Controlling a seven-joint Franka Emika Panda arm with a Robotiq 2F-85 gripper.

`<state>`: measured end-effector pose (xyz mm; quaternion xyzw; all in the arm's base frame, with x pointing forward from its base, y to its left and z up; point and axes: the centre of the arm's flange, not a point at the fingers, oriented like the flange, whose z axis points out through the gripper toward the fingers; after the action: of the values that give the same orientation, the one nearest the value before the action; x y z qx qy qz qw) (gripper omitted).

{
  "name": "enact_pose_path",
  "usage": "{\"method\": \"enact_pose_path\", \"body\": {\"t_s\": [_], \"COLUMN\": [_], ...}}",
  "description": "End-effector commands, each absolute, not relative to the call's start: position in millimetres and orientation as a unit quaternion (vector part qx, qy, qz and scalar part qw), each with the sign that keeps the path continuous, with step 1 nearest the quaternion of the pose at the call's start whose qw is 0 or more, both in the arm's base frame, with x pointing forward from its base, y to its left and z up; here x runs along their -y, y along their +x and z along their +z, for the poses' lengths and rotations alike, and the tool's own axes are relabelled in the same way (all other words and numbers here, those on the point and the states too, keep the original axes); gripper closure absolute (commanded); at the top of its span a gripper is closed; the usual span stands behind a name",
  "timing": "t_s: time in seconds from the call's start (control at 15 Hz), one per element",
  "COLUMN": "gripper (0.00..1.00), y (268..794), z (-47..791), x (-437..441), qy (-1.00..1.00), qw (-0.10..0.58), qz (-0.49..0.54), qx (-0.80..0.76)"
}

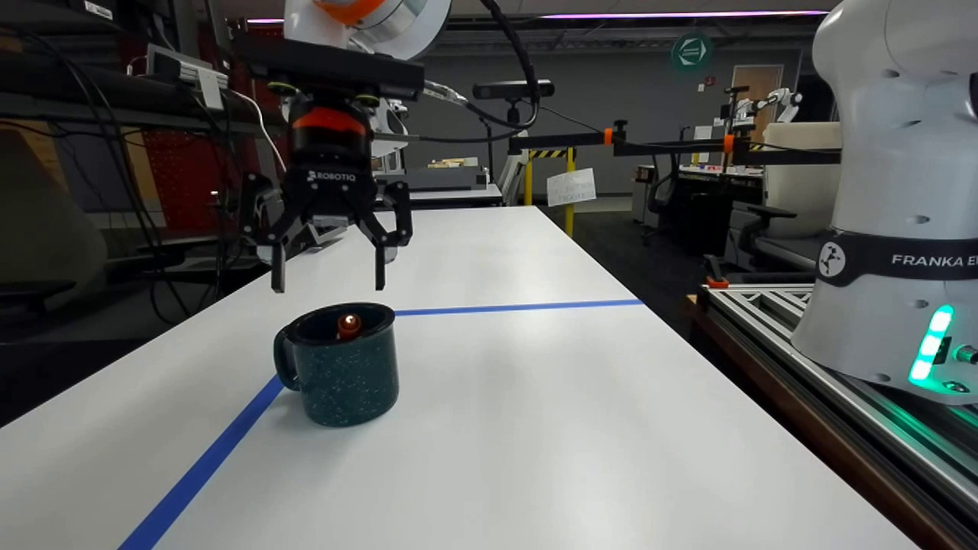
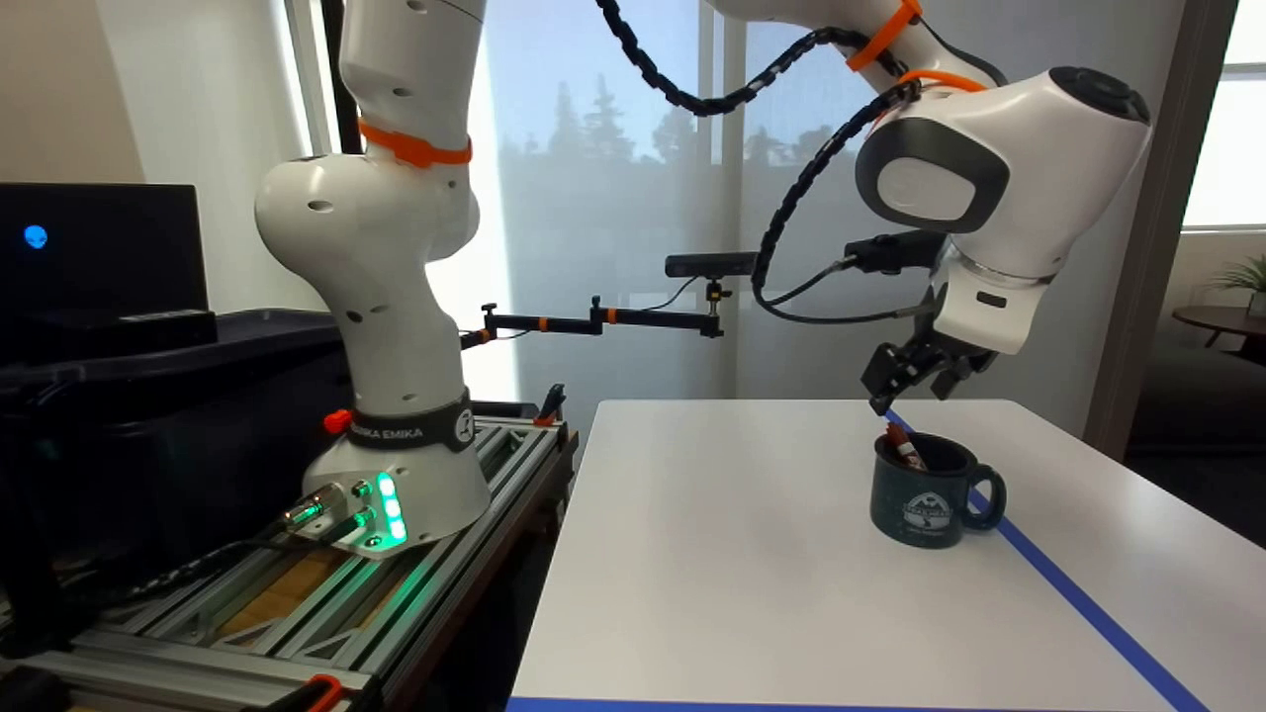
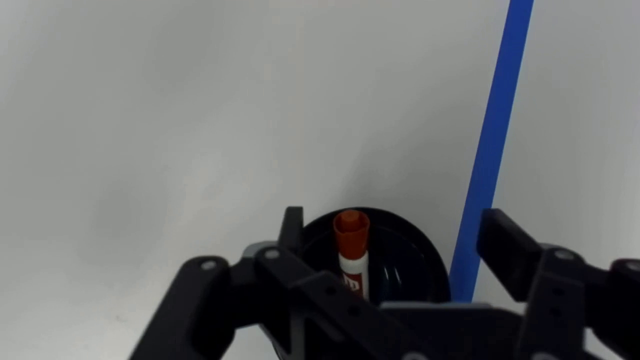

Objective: Put the marker on the table

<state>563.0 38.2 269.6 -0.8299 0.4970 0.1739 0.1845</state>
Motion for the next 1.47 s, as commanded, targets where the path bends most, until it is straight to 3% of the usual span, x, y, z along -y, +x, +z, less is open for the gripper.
{"method": "enact_pose_path", "body": {"t_s": [0.0,0.2,0.6,1.07,1.13,1.2,1.4], "gripper": [0.40,0.48,0.38,0.58,0.66,0.61,0.62], "y": [570,571,575,579,580,581,582], "z": [264,258,248,241,240,240,235], "x": [-32,-26,-20,-21,-20,-20,-21], "qy": [-0.823,-0.818,-0.814,-0.814,-0.814,-0.815,-0.815], "qw": [0.181,0.180,0.179,0.181,0.181,0.181,0.180], "qz": [0.173,0.174,0.181,0.184,0.184,0.184,0.188], "qx": [-0.511,-0.518,-0.521,-0.520,-0.520,-0.519,-0.518]}}
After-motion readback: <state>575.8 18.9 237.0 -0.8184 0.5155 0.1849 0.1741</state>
